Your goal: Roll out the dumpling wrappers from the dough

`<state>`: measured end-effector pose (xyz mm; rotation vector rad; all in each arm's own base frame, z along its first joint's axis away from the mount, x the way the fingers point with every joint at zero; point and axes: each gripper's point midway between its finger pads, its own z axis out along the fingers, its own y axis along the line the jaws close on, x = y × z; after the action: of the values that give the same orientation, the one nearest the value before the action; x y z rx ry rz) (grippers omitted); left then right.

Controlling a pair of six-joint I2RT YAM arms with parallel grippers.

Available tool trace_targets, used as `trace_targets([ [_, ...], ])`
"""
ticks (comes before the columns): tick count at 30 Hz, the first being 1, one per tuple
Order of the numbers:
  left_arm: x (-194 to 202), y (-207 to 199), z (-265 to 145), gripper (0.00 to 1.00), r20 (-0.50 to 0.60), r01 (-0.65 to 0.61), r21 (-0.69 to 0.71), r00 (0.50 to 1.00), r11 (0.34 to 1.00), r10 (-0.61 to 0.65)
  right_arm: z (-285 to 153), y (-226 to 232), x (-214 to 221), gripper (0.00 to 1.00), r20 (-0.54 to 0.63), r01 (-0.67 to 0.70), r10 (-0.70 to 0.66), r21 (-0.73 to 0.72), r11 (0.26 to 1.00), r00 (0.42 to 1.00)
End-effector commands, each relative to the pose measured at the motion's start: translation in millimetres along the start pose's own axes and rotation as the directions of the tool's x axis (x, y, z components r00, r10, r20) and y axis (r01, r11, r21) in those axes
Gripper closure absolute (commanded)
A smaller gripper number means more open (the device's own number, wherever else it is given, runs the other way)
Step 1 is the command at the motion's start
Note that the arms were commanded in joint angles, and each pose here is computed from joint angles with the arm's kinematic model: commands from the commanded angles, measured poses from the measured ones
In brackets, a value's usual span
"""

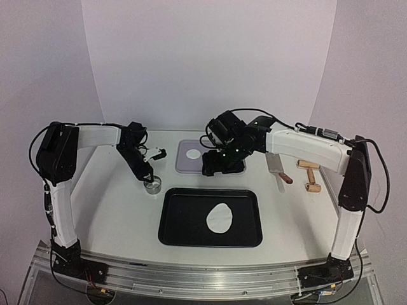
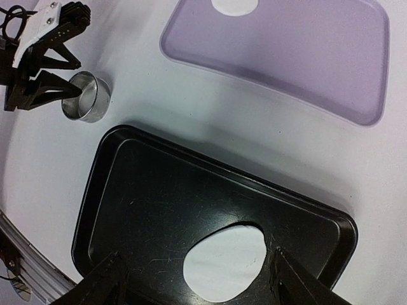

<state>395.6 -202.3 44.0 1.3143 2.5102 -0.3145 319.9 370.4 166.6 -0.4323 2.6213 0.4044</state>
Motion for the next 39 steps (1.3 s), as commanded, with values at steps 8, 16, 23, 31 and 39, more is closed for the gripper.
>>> trace_targets([
  [8,-6,12,1,1.00,0.034,0.051,-0.052,0.998,0.997,-0.049,-7,18,-13,0.38,0.030,-0.057,0.059,-0.065,0.996,0.998],
  [16,-76,6,-86,1.00,0.300,0.309,-0.015,0.909,0.951,-0.290,-33,63,-33,0.50,0.168,-0.107,0.124,-0.107,0.988,0.978],
  [23,-128,-64,-113,1.00,0.359,0.338,-0.002,0.879,0.941,-0.314,-41,92,-61,0.53,0.312,-0.161,0.196,-0.136,0.978,0.930],
  [31,-145,-95,-111,1.00,0.339,0.367,0.074,0.865,0.927,-0.370,-37,68,-67,0.60,0.400,-0.206,0.197,-0.022,0.978,0.895],
  [39,-151,-107,-112,1.00,0.340,0.346,0.075,0.873,0.935,-0.350,-14,49,-71,0.67,0.403,-0.214,0.177,0.048,0.976,0.898],
])
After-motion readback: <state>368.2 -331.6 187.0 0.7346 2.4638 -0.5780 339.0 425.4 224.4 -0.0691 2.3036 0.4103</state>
